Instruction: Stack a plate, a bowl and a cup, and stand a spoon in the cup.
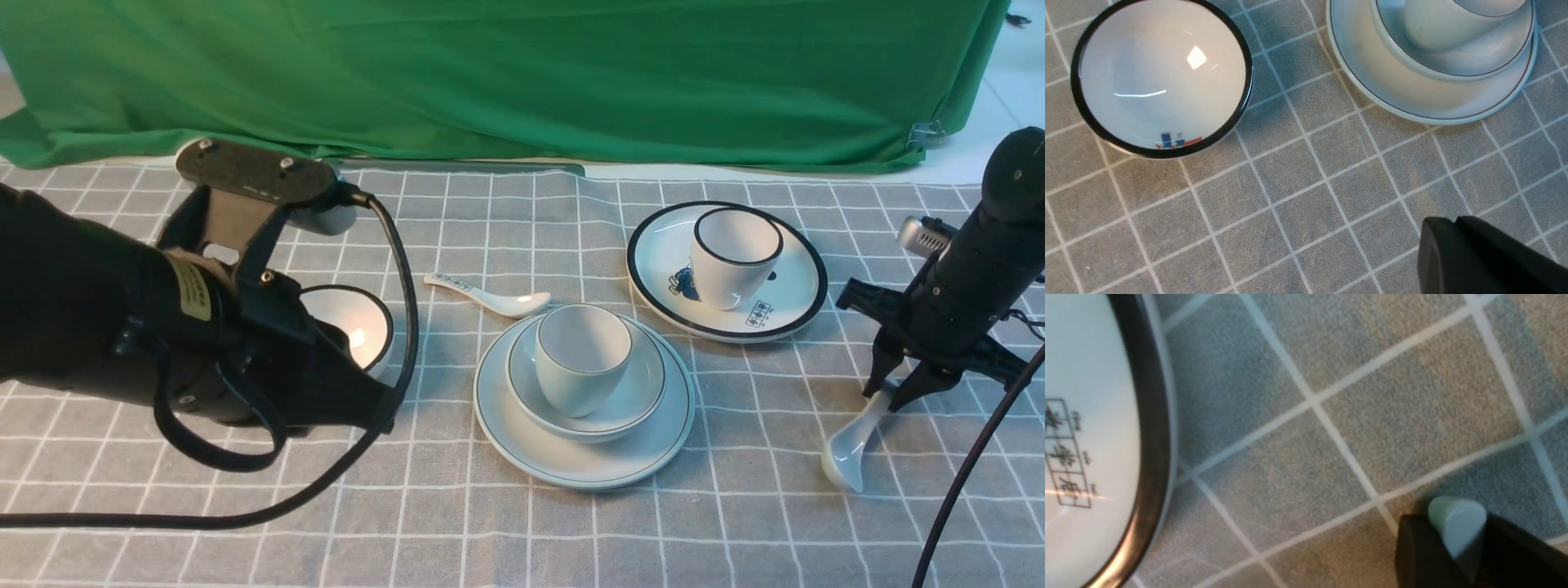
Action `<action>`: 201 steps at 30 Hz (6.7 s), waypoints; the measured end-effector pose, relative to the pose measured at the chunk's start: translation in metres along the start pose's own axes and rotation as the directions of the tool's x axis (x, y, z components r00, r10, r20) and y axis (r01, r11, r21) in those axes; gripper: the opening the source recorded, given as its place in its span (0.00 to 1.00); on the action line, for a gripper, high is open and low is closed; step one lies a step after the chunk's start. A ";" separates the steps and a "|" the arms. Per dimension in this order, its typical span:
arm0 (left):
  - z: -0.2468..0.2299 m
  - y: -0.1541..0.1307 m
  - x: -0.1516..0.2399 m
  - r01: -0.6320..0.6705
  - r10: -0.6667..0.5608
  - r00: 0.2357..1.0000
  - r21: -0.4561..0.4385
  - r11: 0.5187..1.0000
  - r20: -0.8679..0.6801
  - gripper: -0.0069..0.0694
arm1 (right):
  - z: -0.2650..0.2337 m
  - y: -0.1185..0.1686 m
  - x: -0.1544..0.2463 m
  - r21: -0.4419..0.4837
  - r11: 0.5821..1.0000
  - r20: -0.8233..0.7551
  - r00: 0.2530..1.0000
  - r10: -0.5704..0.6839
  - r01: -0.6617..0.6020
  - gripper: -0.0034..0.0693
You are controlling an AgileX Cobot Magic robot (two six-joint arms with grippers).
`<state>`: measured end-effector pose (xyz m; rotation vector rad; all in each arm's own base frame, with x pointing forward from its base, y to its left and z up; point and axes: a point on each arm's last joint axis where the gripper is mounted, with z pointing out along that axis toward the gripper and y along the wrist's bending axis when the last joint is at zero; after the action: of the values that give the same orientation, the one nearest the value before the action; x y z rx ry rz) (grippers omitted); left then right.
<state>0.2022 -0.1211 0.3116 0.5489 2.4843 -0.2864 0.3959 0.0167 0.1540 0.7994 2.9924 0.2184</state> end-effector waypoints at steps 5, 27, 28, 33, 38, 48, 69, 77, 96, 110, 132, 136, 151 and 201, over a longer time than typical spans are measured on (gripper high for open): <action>0.000 0.001 0.000 -0.012 0.012 1.000 -0.012 1.000 0.003 0.10 | -0.014 0.006 -0.003 -0.026 0.997 0.103 0.992 -0.075 0.078 0.30; -0.007 0.067 0.003 0.314 -0.314 0.949 -0.123 0.941 0.020 0.10 | -0.149 0.188 0.149 -0.030 0.483 0.904 0.230 -0.360 0.875 0.30; -0.008 0.073 0.004 0.330 -0.329 0.944 -0.122 0.936 0.025 0.10 | -0.143 0.191 0.152 -0.015 0.464 0.907 0.208 -0.367 0.886 0.30; -0.002 0.089 0.021 0.391 -0.393 0.920 -0.107 0.914 0.007 0.10 | -0.106 0.178 0.165 0.007 0.421 0.933 0.146 -0.329 0.907 0.30; -0.001 0.089 0.025 0.397 -0.394 0.918 -0.094 0.913 0.043 0.10 | -0.089 0.158 0.182 0.014 0.385 0.968 0.084 -0.238 0.923 0.30; -0.004 0.090 0.022 0.389 -0.381 0.920 -0.091 0.917 0.092 0.10 | -0.067 0.135 0.192 0.084 0.364 0.975 -0.001 -0.222 0.928 0.30; -0.004 0.090 0.022 0.383 -0.375 0.922 -0.092 0.919 0.095 0.10 | -0.048 0.136 0.189 0.096 0.370 0.968 0.001 -0.252 0.924 0.68; -0.004 0.089 0.022 0.375 -0.369 0.926 -0.078 0.924 0.083 0.10 | -0.106 0.108 0.192 0.102 0.406 0.887 0.102 -0.451 0.908 0.40; -0.084 0.051 0.052 0.317 -0.283 0.813 0.022 0.948 0.509 0.10 | -0.257 -0.099 0.237 0.216 0.746 0.914 0.139 -0.382 0.629 0.08; -0.093 0.036 0.110 0.315 -0.244 0.683 0.024 0.949 0.688 0.10 | -0.186 -0.142 0.279 0.093 0.776 0.992 0.007 -0.125 0.623 0.12; -0.097 0.039 0.108 0.279 -0.157 0.675 -0.052 0.959 0.721 0.10 | -0.187 -0.142 0.279 0.081 0.778 0.993 0.013 -0.114 0.623 0.24; -0.097 0.039 0.117 0.243 -0.083 0.685 -0.121 0.962 0.724 0.10 | -0.187 -0.142 0.279 0.081 0.778 0.993 0.013 -0.114 0.623 0.24; -0.009 0.053 0.219 0.359 -0.032 0.692 -0.305 0.882 0.721 0.11 | -0.187 -0.142 0.279 0.079 0.778 0.994 0.014 -0.112 0.623 0.26; -0.008 0.054 0.220 0.339 -0.003 0.709 -0.336 0.879 0.706 0.11 | -0.046 -0.182 0.289 0.334 0.767 0.856 0.165 -0.491 0.549 0.37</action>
<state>0.0562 0.0000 0.1869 -0.0213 1.7608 0.0268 0.0518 -0.0010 0.1734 -0.2196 1.9002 -0.1603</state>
